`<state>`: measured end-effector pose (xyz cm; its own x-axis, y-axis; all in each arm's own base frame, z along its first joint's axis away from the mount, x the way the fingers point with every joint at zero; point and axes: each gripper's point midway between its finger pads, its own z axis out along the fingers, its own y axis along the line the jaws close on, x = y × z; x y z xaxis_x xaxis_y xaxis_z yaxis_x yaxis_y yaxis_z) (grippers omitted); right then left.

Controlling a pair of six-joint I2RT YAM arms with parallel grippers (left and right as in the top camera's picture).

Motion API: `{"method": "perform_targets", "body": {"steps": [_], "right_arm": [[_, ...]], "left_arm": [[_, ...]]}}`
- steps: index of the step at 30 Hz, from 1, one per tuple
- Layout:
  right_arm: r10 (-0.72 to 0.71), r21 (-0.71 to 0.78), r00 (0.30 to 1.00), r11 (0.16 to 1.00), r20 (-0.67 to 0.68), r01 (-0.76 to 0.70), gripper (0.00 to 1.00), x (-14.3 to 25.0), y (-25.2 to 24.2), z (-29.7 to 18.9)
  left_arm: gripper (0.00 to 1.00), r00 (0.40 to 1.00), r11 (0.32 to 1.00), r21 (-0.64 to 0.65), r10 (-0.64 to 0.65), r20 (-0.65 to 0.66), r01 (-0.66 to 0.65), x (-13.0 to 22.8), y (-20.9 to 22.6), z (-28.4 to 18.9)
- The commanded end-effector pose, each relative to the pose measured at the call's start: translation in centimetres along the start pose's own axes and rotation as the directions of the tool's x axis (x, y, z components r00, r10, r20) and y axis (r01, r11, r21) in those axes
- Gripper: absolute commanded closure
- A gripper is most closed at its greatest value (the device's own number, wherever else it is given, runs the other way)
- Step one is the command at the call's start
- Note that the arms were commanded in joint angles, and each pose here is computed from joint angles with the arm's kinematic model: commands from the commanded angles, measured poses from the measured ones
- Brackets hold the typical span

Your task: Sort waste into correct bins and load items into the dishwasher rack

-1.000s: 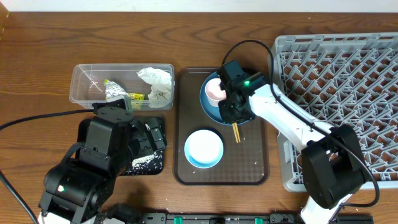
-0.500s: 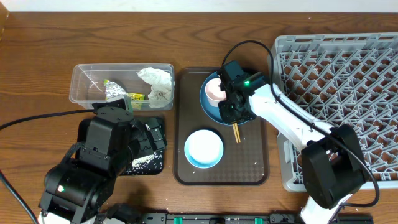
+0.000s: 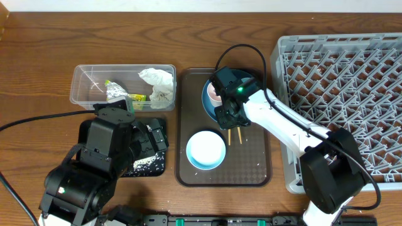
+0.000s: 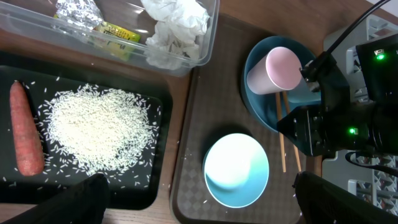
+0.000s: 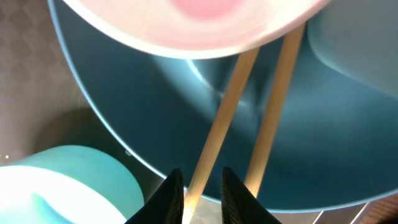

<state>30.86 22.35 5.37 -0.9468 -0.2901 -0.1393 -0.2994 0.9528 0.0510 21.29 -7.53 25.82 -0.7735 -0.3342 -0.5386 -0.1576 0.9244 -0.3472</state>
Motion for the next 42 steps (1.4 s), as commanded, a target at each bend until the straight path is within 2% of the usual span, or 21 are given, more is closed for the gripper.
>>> {"method": "perform_targets", "body": {"steps": [1, 15, 21, 23, 27, 36, 42], "right_arm": [[0.031, 0.023, 0.999, 0.999, 0.017, -0.032, 0.81, -0.1, -0.6, -0.5], [0.069, 0.044, 0.998, 0.997, -0.015, -0.068, 0.81, 0.9, -1.1, 0.1], [0.082, 0.039, 0.997, 0.996, -0.004, -0.082, 0.9, 0.8, -1.0, 0.4], [0.082, 0.037, 0.997, 0.996, 0.001, -0.082, 0.97, 0.7, -1.0, 0.3], [0.091, 0.032, 0.996, 0.995, 0.008, -0.092, 0.99, 0.3, -1.2, 0.1], [0.161, -0.007, 0.986, 0.987, -0.044, -0.162, 0.99, -0.4, -2.5, -3.6], [0.147, -0.05, 0.988, 0.987, -0.056, -0.15, 0.99, -1.1, -2.5, -7.0]], "left_arm": [[0.02, 1.0, 1.0, 0.003, -0.002, 0.018, 0.002, -0.5, -0.1, -0.4], [0.02, 1.0, 1.0, 0.003, -0.002, 0.018, 0.002, -0.5, -0.1, -0.4], [0.02, 1.0, 1.0, 0.003, -0.002, 0.018, 0.002, -0.5, -0.1, -0.4], [0.02, 1.0, 1.0, 0.003, -0.002, 0.018, 0.002, -0.5, -0.1, -0.4], [0.02, 1.0, 1.0, 0.003, -0.002, 0.018, 0.002, -0.5, -0.1, -0.4], [0.02, 1.0, 1.0, 0.003, -0.002, 0.018, 0.002, -0.5, -0.1, -0.4], [0.02, 1.0, 1.0, 0.003, -0.002, 0.018, 0.002, -0.5, -0.1, -0.4]]}}
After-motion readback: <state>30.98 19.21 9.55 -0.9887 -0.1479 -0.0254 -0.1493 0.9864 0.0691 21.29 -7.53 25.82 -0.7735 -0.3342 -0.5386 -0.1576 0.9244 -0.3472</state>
